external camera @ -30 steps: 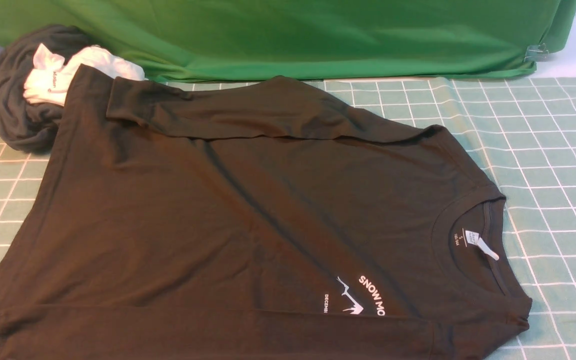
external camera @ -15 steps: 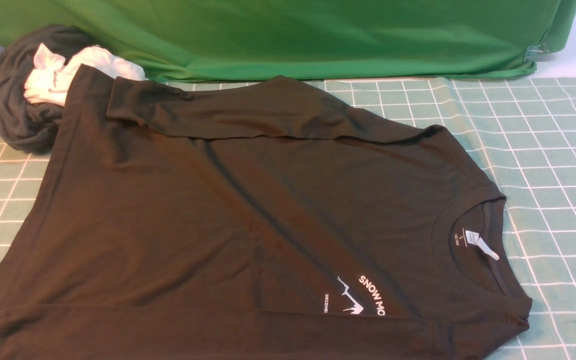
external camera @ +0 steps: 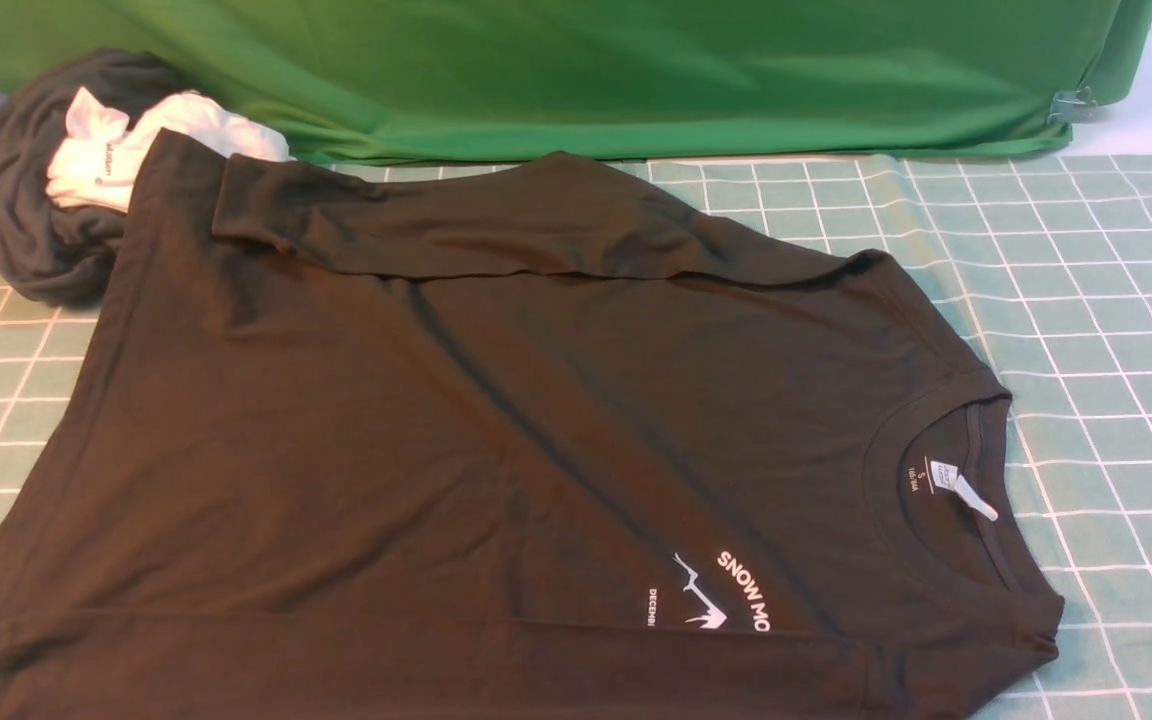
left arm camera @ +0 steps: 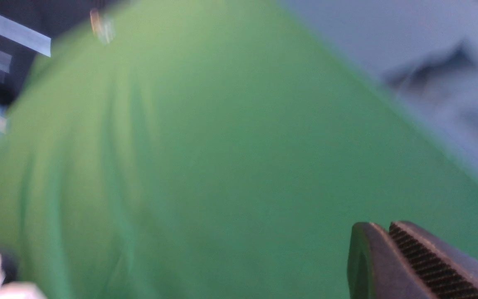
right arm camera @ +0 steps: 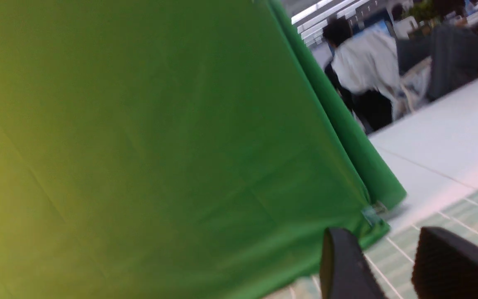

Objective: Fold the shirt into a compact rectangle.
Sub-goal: 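Grasp the left edge of the dark T-shirt lying flat on the table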

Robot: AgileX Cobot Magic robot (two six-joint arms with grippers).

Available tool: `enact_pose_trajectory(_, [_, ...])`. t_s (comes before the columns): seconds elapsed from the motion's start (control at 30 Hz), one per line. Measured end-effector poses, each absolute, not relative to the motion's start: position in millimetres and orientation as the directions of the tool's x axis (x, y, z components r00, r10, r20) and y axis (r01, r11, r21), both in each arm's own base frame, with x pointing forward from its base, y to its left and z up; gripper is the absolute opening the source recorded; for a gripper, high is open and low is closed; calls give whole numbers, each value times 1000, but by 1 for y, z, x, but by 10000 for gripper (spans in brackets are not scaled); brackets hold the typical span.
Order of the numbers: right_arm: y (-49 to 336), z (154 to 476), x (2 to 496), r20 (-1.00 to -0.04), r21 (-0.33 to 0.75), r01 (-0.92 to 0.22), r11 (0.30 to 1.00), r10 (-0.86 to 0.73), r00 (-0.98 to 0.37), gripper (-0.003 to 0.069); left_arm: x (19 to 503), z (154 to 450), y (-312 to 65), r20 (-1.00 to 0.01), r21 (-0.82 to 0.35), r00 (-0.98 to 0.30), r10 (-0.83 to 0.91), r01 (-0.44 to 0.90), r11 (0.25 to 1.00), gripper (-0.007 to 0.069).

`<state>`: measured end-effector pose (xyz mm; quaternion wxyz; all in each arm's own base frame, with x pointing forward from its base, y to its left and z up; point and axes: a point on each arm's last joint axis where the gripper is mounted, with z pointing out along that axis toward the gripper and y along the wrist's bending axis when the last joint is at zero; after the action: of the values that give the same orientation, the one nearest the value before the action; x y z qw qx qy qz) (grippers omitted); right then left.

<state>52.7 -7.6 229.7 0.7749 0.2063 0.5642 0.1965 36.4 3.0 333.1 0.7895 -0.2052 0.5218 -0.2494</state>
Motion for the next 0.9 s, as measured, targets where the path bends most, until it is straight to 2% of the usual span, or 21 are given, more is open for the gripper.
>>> enact_pose_trajectory(0.07, [-8,231,52,-785,548,-77,833,544,298,244,49,343,-1,-807,-562,156,-569,92,822,14])
enact_pose_trajectory(0.13, [-8,232,52,-777,551,-83,830,547,312,244,69,353,-4,-875,-482,-63,-481,1,876,14])
enact_pose_trajectory(0.17, [-9,233,52,-765,562,-90,822,558,320,244,74,354,-5,-887,-440,-144,-438,-19,898,14])
enact_pose_trajectory(0.2, [-9,234,51,-745,581,-104,808,578,333,244,89,350,-6,-874,-385,-301,-382,-52,921,14])
enact_pose_trajectory(0.23, [-10,235,51,-724,600,-118,791,600,340,244,94,347,-7,-852,-358,-387,-353,-62,932,14])
enact_pose_trajectory(0.3, [-9,238,50,-677,653,-154,742,662,321,223,113,330,-8,-735,-305,-609,-298,-95,947,14])
enact_pose_trajectory(0.33, [-6,244,50,-675,665,-168,727,683,279,185,124,314,-8,-622,-272,-737,-266,-116,955,14])
enact_pose_trajectory(0.4, [-1,266,44,-709,641,-199,742,671,218,101,137,292,-7,-455,-230,-859,-234,-140,963,14])
enact_pose_trajectory(0.47, [2,275,43,-738,620,-204,758,651,176,66,143,283,-6,-391,-204,-896,-209,-138,969,14])
enact_pose_trajectory(0.53, [8,302,39,-826,530,-228,817,558,79,30,155,266,-3,-291,-155,-942,-166,-125,980,14])
enact_pose_trajectory(0.57, [8,304,39,-832,523,-231,820,550,69,29,156,265,-2,-286,-149,-944,-163,-124,981,14])
enact_pose_trajectory(0.6, [13,321,41,-878,466,-248,849,478,-16,22,163,259,0,-265,-129,-951,-157,-126,984,14])
enact_pose_trajectory(0.73, [27,348,54,-925,361,-331,872,289,-246,19,177,252,3,-294,-114,-942,-160,-132,985,14])
enact_pose_trajectory(0.9, [56,346,83,-868,270,-456,848,9,-497,21,193,245,6,-339,-104,-922,-187,-161,982,14])
